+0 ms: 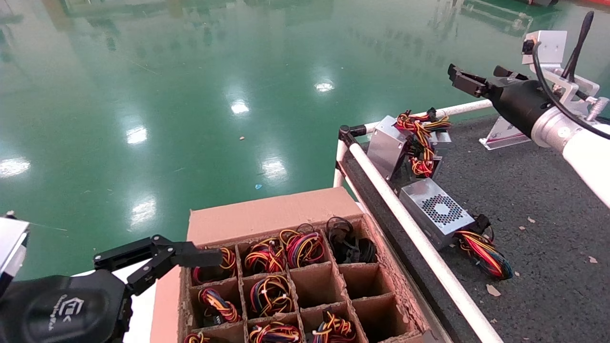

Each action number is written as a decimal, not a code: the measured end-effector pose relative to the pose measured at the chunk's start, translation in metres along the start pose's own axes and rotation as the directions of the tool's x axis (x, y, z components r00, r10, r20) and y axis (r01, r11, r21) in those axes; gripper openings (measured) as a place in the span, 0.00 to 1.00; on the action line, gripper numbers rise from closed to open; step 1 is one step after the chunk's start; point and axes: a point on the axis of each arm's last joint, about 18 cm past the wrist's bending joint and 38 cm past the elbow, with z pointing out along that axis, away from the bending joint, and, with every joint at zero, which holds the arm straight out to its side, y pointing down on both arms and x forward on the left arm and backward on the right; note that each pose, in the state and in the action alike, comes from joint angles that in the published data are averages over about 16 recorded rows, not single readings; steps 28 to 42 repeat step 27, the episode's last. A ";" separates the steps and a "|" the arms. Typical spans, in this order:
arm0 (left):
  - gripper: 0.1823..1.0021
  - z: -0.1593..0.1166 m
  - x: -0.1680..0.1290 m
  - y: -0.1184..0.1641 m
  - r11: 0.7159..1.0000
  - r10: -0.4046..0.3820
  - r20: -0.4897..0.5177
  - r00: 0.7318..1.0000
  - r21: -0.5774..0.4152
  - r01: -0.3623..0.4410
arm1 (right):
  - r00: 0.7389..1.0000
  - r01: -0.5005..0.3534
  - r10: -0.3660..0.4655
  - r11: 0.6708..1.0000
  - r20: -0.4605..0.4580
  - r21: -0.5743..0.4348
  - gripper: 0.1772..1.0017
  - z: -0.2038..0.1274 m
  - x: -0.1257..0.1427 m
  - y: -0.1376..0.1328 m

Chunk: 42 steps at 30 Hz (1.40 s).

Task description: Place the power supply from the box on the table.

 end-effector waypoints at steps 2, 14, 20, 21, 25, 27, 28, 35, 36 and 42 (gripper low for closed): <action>1.00 0.000 0.000 0.000 1.000 0.000 0.000 1.000 0.000 0.000 | 1.000 0.000 0.000 1.000 0.000 0.000 1.00 0.000 0.000 0.000; 1.00 0.000 0.000 0.000 1.000 0.000 0.000 1.000 0.000 0.000 | 1.000 -0.002 0.002 1.000 0.000 0.000 1.00 0.000 0.000 0.000; 1.00 0.000 0.000 0.000 1.000 0.000 0.000 1.000 0.000 0.000 | 1.000 -0.003 0.003 1.000 0.001 0.000 1.00 0.000 0.000 0.001; 1.00 0.000 0.000 0.000 1.000 0.000 0.000 1.000 0.000 0.000 | 1.000 -0.003 0.003 1.000 0.001 0.000 1.00 0.000 0.000 0.001; 1.00 0.000 0.000 0.000 1.000 0.000 0.000 1.000 0.000 0.000 | 1.000 -0.003 0.003 1.000 0.001 0.000 1.00 0.000 0.000 0.001; 1.00 0.000 0.000 0.000 1.000 0.000 0.000 1.000 0.000 0.000 | 1.000 -0.003 0.003 1.000 0.001 0.000 1.00 0.000 0.000 0.001; 1.00 0.000 0.000 0.000 1.000 0.000 0.000 1.000 0.000 0.000 | 1.000 -0.003 0.003 1.000 0.001 0.000 1.00 0.000 0.000 0.001; 1.00 0.000 0.000 0.000 1.000 0.000 0.000 1.000 0.000 0.000 | 1.000 -0.003 0.003 1.000 0.001 0.000 1.00 0.000 0.000 0.001; 1.00 0.000 0.000 0.000 1.000 0.000 0.000 1.000 0.000 0.000 | 1.000 -0.003 0.003 1.000 0.001 0.000 1.00 0.000 0.000 0.001; 1.00 0.000 0.000 0.000 1.000 0.000 0.000 1.000 0.000 0.000 | 1.000 -0.003 0.003 1.000 0.001 0.000 1.00 0.000 0.000 0.001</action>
